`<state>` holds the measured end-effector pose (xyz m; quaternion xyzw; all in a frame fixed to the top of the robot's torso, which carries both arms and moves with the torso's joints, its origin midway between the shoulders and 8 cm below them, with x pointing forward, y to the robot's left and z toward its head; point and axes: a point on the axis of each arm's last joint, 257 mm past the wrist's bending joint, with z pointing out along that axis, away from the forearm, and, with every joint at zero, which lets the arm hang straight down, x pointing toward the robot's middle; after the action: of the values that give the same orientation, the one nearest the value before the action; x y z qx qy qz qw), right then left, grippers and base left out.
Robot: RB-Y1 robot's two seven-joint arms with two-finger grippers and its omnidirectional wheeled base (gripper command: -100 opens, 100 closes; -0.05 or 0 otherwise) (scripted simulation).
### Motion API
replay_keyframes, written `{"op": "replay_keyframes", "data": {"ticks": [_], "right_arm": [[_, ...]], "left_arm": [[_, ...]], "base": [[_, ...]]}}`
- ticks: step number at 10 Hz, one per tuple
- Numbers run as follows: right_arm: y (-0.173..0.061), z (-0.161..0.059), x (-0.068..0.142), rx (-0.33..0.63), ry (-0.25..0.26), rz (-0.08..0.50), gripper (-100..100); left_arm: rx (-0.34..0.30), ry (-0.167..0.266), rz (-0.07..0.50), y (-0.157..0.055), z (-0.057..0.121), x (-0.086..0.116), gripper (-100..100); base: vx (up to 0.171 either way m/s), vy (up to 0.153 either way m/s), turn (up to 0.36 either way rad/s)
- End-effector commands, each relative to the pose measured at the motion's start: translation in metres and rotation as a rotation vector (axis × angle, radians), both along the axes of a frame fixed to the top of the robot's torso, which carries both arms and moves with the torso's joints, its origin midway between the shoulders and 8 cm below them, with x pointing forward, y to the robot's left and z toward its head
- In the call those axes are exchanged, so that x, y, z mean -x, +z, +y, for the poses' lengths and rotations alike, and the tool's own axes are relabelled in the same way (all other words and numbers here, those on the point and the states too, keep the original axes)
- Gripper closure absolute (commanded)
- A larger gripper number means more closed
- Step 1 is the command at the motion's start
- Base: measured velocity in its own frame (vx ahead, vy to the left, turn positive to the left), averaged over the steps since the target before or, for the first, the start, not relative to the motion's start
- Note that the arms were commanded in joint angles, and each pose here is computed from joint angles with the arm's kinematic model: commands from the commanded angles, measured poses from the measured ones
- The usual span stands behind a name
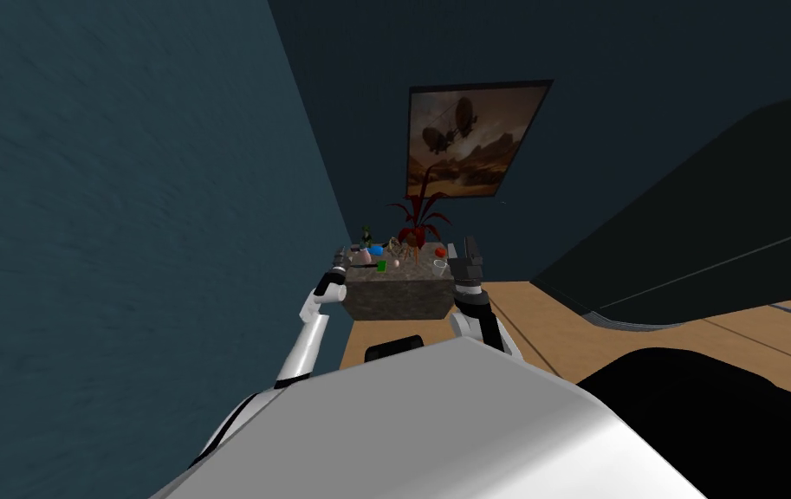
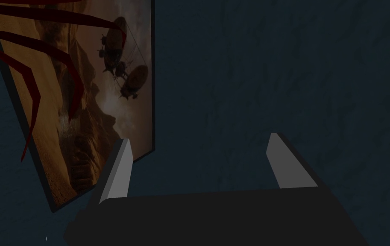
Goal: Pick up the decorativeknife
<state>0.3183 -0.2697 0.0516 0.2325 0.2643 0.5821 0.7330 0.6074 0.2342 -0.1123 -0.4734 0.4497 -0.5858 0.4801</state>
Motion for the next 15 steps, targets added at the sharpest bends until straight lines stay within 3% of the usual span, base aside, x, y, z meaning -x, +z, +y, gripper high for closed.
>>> {"op": "replay_keyframes", "data": {"ticks": [1, 2, 4, 9, 11, 15], "right_arm": [[0.0, 0.0, 0.0, 0.0, 0.0, 0.0, 0], [0.0, 0.0, 0.0, 0.0, 0.0, 0.0, 0], [0.0, 0.0, 0.0, 0.0, 0.0, 0.0, 0], [0.0, 0.0, 0.0, 0.0, 0.0, 0.0, 0], [0.0, 0.0, 0.0, 0.0, 0.0, 0.0, 0], [0.0, 0.0, 0.0, 0.0, 0.0, 0.0, 0]], "left_arm": [[0.004, -0.012, 0.032, 0.001, -0.01, -0.012, -100], [0.017, -0.02, 0.073, -0.01, -0.014, -0.021, -100], [0.013, -0.028, 0.096, -0.008, -0.02, -0.029, -100], [0.027, -0.076, 0.257, -0.031, -0.05, -0.062, -100], [0.021, -0.079, 0.294, -0.038, -0.053, -0.066, -100], [0.01, -0.109, 0.433, -0.06, -0.075, -0.08, -100]], "base": [[-0.022, -0.005, -0.028], [-0.02, -0.007, -0.048], [-0.014, -0.003, -0.007], [-0.011, -0.006, -0.028], [-0.002, -0.003, -0.007], [0.006, -0.002, -0.014]]}}
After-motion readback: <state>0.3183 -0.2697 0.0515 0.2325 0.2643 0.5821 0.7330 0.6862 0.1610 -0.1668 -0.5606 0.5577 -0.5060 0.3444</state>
